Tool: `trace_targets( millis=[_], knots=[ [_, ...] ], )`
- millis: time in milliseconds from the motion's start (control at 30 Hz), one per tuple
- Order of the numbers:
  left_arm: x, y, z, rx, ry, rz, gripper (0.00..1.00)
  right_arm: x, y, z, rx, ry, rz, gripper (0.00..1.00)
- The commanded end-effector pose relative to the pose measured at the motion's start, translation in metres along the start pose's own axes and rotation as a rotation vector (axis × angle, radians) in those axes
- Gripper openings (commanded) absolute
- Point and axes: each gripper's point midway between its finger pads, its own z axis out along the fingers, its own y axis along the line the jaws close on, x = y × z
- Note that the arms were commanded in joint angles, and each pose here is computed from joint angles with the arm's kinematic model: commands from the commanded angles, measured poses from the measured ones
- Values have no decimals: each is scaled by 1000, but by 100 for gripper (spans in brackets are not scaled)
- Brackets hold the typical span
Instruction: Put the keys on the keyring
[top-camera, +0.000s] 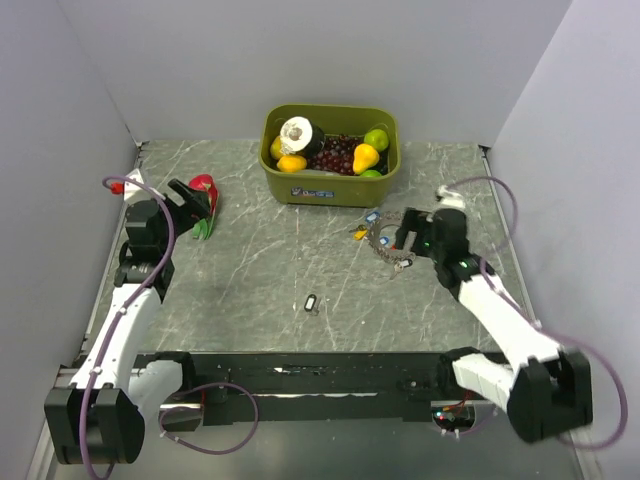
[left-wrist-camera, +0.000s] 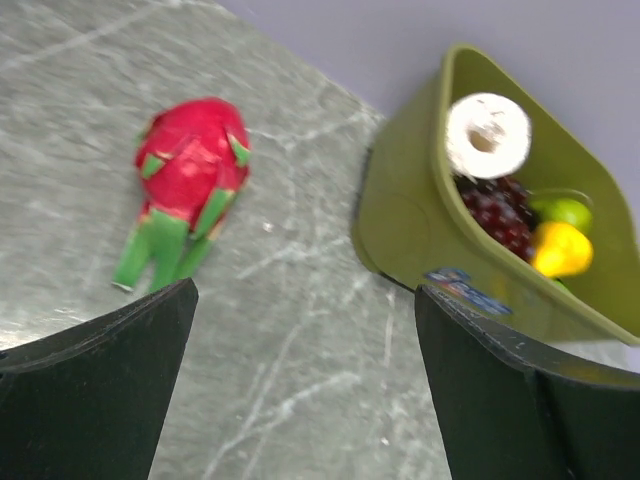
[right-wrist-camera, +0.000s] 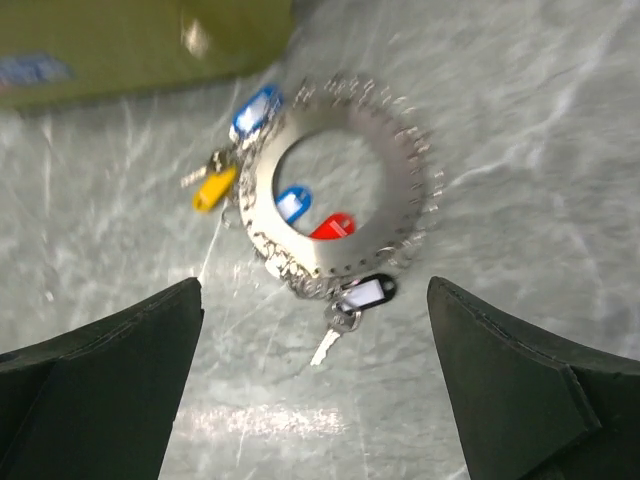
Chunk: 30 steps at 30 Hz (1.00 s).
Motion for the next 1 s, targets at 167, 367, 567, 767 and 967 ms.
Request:
trace_targets(
  millis=[167,367,567,767,967],
  knots=[
    [10,-47,-5,170,175,-74,96,15,44,72,45,221,-227,96],
    [16,-41,-14,169,186,-40,96,49,52,113,50,386,-225,84],
    [27,-31,-18,156,193,-16,96,93,60,112,-10,543,-187,85],
    [42,-29,-18,165,248,-21,96,150,90,71,-173,727,-172,85],
    [51,-31,-22,200,269,-27,96,200,128,7,-314,835,-194,86]
  ],
)
